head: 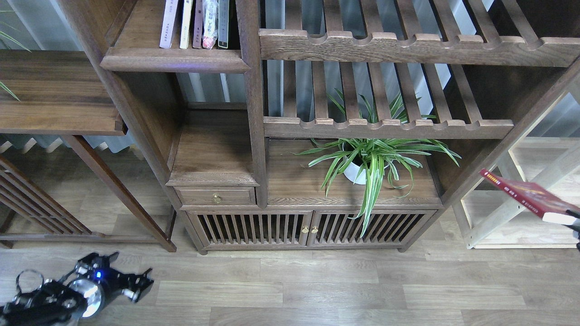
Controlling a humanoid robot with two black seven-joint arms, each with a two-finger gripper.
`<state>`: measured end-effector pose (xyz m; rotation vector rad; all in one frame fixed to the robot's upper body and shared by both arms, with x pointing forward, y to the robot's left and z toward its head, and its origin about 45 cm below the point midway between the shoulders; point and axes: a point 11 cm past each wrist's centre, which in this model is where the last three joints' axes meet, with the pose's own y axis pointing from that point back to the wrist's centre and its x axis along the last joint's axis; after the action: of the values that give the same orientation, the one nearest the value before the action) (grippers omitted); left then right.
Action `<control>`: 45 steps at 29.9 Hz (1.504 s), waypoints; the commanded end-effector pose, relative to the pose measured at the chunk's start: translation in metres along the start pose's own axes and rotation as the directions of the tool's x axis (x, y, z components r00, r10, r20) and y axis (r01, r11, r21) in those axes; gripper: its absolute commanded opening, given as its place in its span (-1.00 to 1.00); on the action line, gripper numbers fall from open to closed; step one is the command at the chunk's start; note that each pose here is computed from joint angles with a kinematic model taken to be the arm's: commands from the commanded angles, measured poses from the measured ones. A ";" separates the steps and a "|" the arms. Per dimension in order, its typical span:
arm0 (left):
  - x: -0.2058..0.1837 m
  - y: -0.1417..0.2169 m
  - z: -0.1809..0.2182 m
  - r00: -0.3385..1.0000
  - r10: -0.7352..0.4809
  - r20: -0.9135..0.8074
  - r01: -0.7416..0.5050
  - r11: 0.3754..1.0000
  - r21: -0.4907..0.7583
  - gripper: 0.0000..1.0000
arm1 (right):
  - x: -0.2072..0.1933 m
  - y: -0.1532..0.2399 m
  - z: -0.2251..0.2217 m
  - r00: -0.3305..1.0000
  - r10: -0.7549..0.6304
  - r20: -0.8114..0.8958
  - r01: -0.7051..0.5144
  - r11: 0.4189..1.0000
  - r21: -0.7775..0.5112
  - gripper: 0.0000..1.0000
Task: Organize books on shelf
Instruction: 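Lower the red book with the right gripper toward the left gripper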
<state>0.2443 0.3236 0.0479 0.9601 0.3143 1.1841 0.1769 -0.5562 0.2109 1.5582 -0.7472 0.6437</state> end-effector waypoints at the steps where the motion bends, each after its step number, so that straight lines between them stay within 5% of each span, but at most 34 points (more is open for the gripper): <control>1: -0.002 -0.004 0.023 1.000 -0.023 0.014 0.023 0.999 -0.046 0.79 | -0.003 -0.010 -0.009 1.000 -0.006 -0.005 0.007 0.999 0.032 -0.95; 15: -0.054 -0.002 0.091 0.875 -0.401 0.270 0.448 0.883 -0.142 0.79 | -0.021 -0.048 -0.052 0.995 -0.053 -0.081 0.067 0.979 0.192 -0.94; 27: -0.076 -0.010 0.152 0.685 -0.459 0.567 0.580 0.813 -0.043 0.83 | -0.050 -0.070 -0.088 0.981 -0.154 -0.121 0.184 0.935 0.303 -0.94; 45: -0.161 -0.007 0.176 0.353 -0.497 0.793 0.698 0.704 0.130 0.82 | -0.078 -0.109 -0.164 0.951 -0.282 -0.126 0.308 0.828 0.469 -0.94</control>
<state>0.3089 0.1106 0.1066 0.9300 -0.1803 0.0392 0.2095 -0.3902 0.1032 2.0366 -0.3121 0.6603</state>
